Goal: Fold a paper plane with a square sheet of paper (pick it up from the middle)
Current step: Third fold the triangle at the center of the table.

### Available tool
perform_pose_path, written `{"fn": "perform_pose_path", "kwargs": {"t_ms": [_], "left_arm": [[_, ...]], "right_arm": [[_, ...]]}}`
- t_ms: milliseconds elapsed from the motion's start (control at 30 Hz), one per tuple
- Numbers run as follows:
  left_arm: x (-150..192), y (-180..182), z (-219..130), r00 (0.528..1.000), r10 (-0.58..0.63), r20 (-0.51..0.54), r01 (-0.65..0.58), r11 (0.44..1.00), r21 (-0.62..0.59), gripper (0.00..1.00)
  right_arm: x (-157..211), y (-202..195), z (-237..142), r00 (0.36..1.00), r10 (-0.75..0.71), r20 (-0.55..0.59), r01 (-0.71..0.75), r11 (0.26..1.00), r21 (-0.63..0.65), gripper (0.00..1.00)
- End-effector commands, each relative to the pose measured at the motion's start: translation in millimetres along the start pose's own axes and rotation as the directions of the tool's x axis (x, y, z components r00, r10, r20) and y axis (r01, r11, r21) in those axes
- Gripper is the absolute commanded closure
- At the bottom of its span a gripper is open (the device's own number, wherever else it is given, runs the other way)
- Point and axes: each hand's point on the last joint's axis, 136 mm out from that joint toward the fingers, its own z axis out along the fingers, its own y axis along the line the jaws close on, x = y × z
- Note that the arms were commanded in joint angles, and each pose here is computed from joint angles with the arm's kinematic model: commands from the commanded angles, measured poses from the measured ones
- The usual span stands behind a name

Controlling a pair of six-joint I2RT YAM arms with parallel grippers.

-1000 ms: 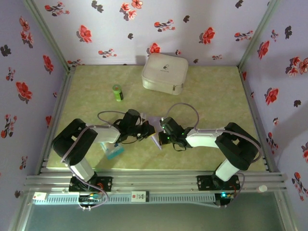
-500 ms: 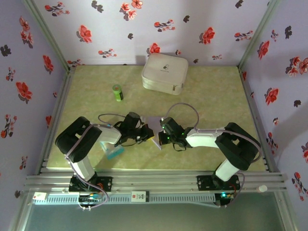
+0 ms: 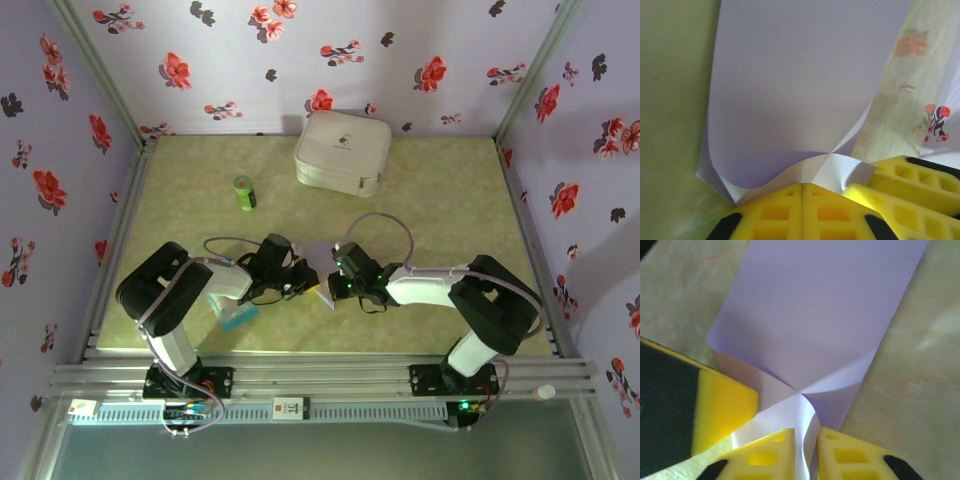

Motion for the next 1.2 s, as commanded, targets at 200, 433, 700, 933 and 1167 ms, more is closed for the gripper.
{"fn": "perform_pose_path", "kwargs": {"t_ms": [200,433,700,933,1167], "left_arm": [[5.6,26.2,4.3,1.0,-0.01,0.0,0.01,0.996,-0.085,1.0],[4.8,25.2,3.0,1.0,-0.013,0.007,0.013,0.996,-0.084,1.0],[4.0,23.6,2.9,1.0,-0.008,0.008,0.009,0.997,-0.082,1.0],[4.4,23.6,2.6,1.0,-0.006,0.006,0.006,0.996,-0.083,1.0],[4.0,22.0,2.4,1.0,-0.003,0.006,0.004,0.997,-0.08,1.0]], "right_arm": [[-12.5,6.1,-40.7,0.983,0.179,-0.027,-0.181,0.98,-0.088,0.66],[13.3,49.3,-27.7,0.947,0.248,-0.202,-0.298,0.913,-0.279,0.88],[33.3,56.0,-6.5,0.936,0.207,-0.284,-0.269,0.941,-0.203,0.95],[33.3,49.5,-0.7,0.935,0.212,-0.284,-0.264,0.952,-0.158,0.95],[51.4,36.2,6.6,0.919,0.22,-0.329,-0.265,0.959,-0.098,0.95]]}}
